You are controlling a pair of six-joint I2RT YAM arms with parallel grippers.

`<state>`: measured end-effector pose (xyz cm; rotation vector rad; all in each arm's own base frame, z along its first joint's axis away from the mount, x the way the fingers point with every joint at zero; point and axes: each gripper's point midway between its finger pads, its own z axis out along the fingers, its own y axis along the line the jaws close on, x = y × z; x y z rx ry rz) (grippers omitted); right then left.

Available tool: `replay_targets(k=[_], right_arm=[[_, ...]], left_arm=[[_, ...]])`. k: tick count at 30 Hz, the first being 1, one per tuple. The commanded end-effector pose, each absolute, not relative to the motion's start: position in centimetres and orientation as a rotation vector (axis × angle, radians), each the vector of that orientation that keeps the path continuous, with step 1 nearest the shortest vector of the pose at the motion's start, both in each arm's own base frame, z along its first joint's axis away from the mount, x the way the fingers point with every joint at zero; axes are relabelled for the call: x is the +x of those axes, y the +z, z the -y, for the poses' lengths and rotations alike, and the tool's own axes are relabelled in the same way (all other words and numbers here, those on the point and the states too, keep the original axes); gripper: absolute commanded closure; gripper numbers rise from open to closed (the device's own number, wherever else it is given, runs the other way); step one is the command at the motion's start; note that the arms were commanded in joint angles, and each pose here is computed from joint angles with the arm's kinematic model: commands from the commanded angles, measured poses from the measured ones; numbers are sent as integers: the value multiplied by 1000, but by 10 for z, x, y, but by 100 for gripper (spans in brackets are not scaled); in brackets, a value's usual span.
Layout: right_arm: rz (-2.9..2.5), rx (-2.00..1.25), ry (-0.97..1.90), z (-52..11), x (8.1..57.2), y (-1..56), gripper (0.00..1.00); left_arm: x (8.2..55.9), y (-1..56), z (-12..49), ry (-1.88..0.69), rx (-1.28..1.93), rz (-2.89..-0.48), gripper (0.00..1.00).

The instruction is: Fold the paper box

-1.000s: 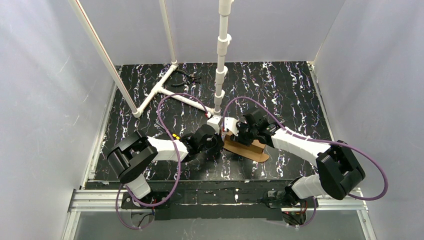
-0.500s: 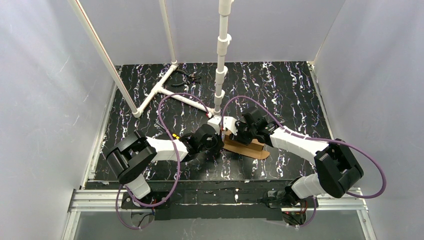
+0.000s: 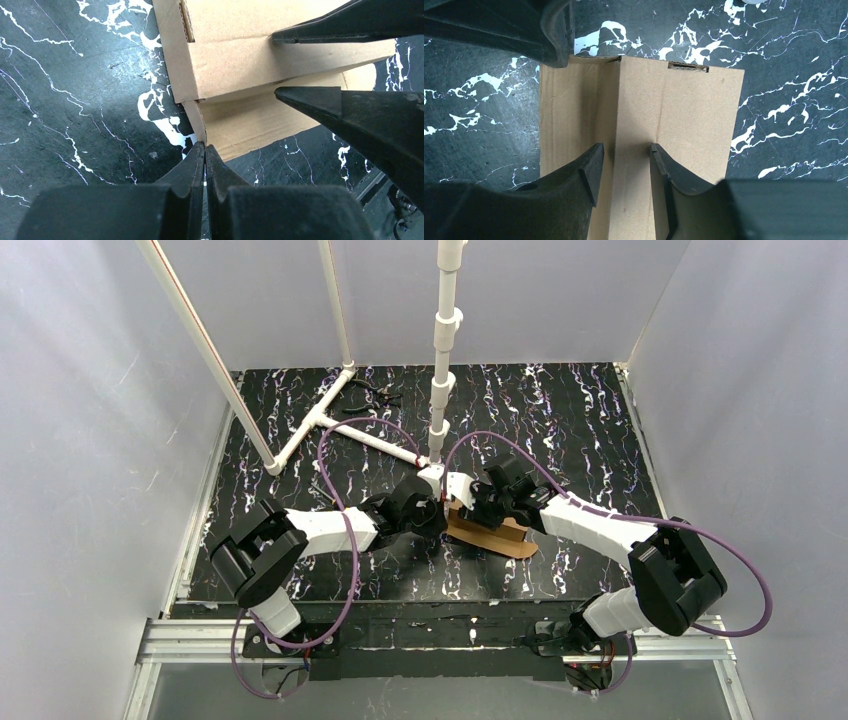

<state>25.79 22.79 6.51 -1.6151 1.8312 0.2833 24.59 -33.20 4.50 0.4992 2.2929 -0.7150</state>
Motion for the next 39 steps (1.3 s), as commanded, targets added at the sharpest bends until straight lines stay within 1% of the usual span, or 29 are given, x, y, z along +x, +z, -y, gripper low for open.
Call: replay_targets(k=[1, 7, 15, 16, 18, 23, 25, 29, 31, 32, 33, 34, 35, 37, 39], right_arm=[[-1994, -1690, 329, -209, 229, 31, 53], [-1994, -1687, 331, -209, 230, 31, 53], [-1994, -1688, 332, -210, 230, 31, 52], [-1995, -1686, 334, -210, 230, 31, 52], [-1993, -1684, 335, -211, 230, 32, 51], [-1985, -1666, 363, -214, 231, 41, 48], [-1970, -1658, 388, -216, 230, 47, 44], [-1931, -1653, 448, -219, 225, 60, 35], [-1919, -1645, 480, -221, 223, 65, 34], [-1915, -1643, 497, -222, 222, 67, 34], [-1915, -1637, 505, -222, 222, 69, 34], [-1912, -1629, 508, -223, 223, 71, 34], [-1909, -1622, 509, -223, 225, 74, 34], [-1904, -1611, 512, -223, 228, 78, 34], [-1886, -1617, 526, -226, 228, 84, 34]], left_arm=[[257, 98, 352, -838, 518, -2179, 100], [259, 102, 362, -925, 482, -2215, 100], [265, 111, 369, -1014, 314, -2270, 100], [266, 110, 367, -1016, 290, -2278, 98], [267, 108, 365, -1030, 250, -2296, 93], [264, 114, 360, -1059, 227, -2298, 84], [261, 117, 356, -1065, 225, -2290, 80], [255, 125, 340, -1048, 220, -2266, 75], [252, 127, 326, -1014, 213, -2260, 68], [250, 123, 317, -978, 206, -2269, 62], [247, 120, 310, -960, 199, -2274, 58], [244, 115, 303, -936, 184, -2285, 52], [240, 109, 297, -924, 171, -2294, 48], [232, 96, 289, -909, 154, -2326, 43], [228, 85, 287, -902, 164, -2350, 43]])
